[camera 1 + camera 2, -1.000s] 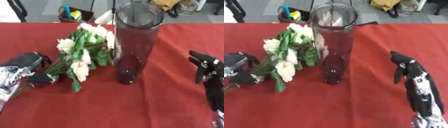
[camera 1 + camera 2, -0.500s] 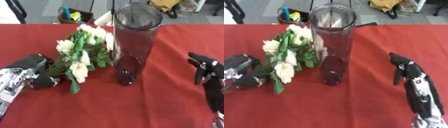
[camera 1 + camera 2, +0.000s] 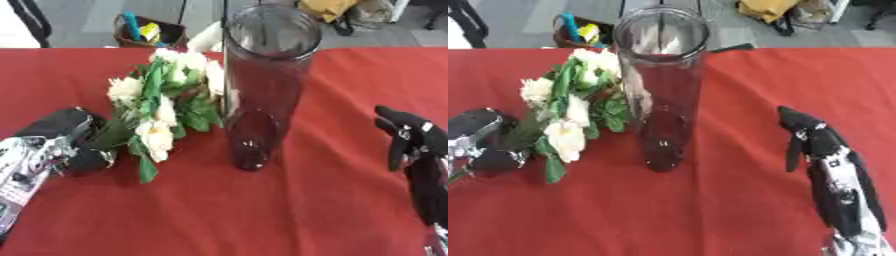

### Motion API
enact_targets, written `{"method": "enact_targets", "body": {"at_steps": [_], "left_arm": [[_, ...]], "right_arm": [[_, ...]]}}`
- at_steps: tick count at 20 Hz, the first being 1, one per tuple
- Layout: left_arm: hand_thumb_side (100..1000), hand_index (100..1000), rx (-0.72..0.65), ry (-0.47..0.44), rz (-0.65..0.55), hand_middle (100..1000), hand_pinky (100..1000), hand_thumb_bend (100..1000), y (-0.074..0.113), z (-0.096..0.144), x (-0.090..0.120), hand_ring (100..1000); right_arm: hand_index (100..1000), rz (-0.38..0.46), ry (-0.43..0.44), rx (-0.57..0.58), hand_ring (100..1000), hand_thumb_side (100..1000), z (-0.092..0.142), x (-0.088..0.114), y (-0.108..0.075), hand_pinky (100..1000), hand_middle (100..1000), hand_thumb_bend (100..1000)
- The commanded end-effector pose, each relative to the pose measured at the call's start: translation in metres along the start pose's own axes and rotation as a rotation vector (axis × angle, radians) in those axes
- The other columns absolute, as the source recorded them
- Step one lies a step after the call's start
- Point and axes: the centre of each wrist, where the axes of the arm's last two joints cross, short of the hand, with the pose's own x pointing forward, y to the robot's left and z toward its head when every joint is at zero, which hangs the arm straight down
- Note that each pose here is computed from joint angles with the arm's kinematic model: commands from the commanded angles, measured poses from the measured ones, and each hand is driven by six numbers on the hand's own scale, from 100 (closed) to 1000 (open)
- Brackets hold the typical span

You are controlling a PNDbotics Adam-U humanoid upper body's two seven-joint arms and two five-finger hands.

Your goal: Arrange flowers into the vase.

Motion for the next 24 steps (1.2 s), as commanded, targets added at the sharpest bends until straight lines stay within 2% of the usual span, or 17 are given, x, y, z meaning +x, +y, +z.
{"method": "enact_targets", "body": {"at_steps": [1,6,9,12,17,23,24], "left_arm": [[396,569,0.006,0.005,0.001,355,110,100,0.006,0.0024,0.0004,105],[384,438,-0.003,0.024,-0.005,217,100,100,0.006,0.0029,-0.002,100],[378,395,0.006,0.036,-0.01,177,100,100,0.0064,0.0032,-0.0027,100],[398,291,0.022,0.053,-0.022,101,100,100,0.0076,0.004,-0.0039,100],[482,172,0.061,0.088,-0.034,100,100,100,0.0098,0.0051,-0.0064,100],[573,136,0.068,0.111,-0.027,100,100,100,0.0059,0.0024,-0.0091,100],[611,128,0.069,0.113,-0.025,100,100,100,0.0056,0.0021,-0.0096,100]], "right_arm": [[808,0.009,-0.018,0.006,926,1000,-0.004,0.0048,-0.0008,925,248,100],[808,0.008,-0.016,0.007,926,1000,-0.0037,0.0047,-0.0008,927,247,100],[808,0.007,-0.015,0.008,926,1000,-0.0034,0.0046,-0.0007,927,247,100],[808,0.006,-0.014,0.008,926,1000,-0.0032,0.0046,-0.0009,927,246,100],[809,0.005,-0.011,0.009,926,1000,-0.0028,0.0045,-0.0013,928,245,100],[809,0.004,-0.009,0.008,926,1000,-0.0025,0.0043,-0.0012,929,244,100],[809,0.003,-0.009,0.008,926,1000,-0.0024,0.0043,-0.0012,929,243,100]]}}
